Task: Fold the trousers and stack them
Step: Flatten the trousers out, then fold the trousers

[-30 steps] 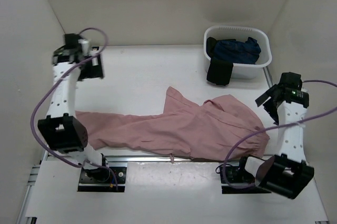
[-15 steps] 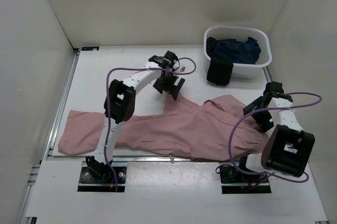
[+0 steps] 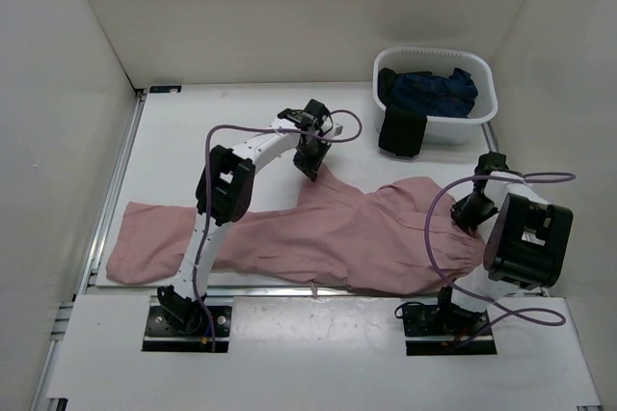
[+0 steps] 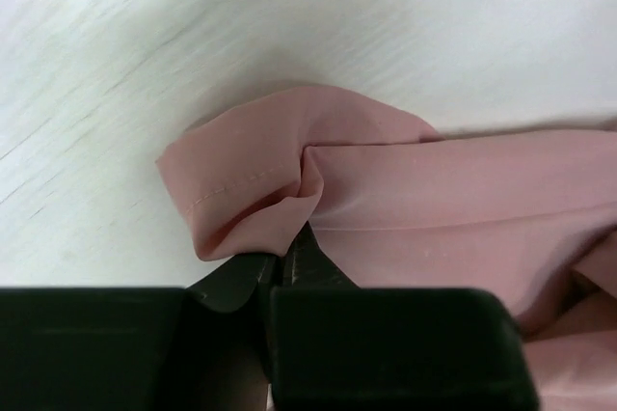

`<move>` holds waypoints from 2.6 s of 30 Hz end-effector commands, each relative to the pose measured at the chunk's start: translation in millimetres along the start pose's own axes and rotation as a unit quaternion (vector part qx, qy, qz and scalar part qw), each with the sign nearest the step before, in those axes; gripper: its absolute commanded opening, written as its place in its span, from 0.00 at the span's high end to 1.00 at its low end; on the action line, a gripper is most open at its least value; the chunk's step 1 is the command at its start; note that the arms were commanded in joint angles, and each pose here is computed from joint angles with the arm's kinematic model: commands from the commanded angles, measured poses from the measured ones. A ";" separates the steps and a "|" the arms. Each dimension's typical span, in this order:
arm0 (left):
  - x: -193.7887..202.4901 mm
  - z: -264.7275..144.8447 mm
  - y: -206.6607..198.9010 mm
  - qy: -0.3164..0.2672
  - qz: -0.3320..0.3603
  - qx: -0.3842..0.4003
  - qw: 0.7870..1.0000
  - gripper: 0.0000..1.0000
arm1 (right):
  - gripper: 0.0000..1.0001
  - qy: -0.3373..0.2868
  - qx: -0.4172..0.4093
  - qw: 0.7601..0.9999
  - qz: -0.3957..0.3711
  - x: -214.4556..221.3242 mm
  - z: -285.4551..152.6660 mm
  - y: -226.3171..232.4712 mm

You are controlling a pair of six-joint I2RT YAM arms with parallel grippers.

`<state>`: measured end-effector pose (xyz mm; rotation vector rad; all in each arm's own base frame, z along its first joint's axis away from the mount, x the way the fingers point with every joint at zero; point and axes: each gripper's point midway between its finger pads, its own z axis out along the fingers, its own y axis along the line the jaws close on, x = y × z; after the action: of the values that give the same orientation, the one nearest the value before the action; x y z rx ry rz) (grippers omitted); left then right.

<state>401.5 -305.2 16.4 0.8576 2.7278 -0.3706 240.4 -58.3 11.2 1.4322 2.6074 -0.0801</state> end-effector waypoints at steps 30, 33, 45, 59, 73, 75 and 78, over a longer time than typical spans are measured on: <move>258.0 -316.1 285.3 -0.157 -0.387 -0.410 0.811 0.86 | 1.00 -0.185 0.002 0.972 -0.144 -45.8 -113.0 -23.6; 246.0 -347.6 323.2 -0.193 -0.408 -0.415 0.790 0.86 | 1.00 -0.204 -0.010 0.968 -0.144 -63.1 -131.8 -10.4; 250.0 -331.4 291.1 -0.184 -0.400 -0.377 0.815 0.86 | 1.00 -0.200 -0.086 0.965 -0.146 -54.8 -143.2 12.5; 307.0 -293.0 232.4 -0.123 -0.487 -0.232 0.833 0.11 | 0.35 -0.145 -0.023 0.983 -0.110 -10.6 -96.3 -31.9; 372.2 -226.0 231.2 0.044 -0.544 -0.204 0.812 0.00 | 0.06 -0.102 -0.086 0.990 -0.039 -29.1 -107.8 23.7; 379.4 -221.7 226.4 0.042 -0.557 -0.194 0.806 0.00 | 0.02 -0.081 -0.091 0.992 -0.037 -27.3 -97.4 32.1; 381.9 -206.8 210.3 0.060 -0.566 -0.154 0.808 0.08 | 0.02 -0.046 -0.078 0.995 -0.041 -18.1 -72.1 32.8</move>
<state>188.7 131.9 49.2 -0.9543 2.9800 -0.0060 259.5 -55.6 94.1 1.2100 2.5301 -0.0461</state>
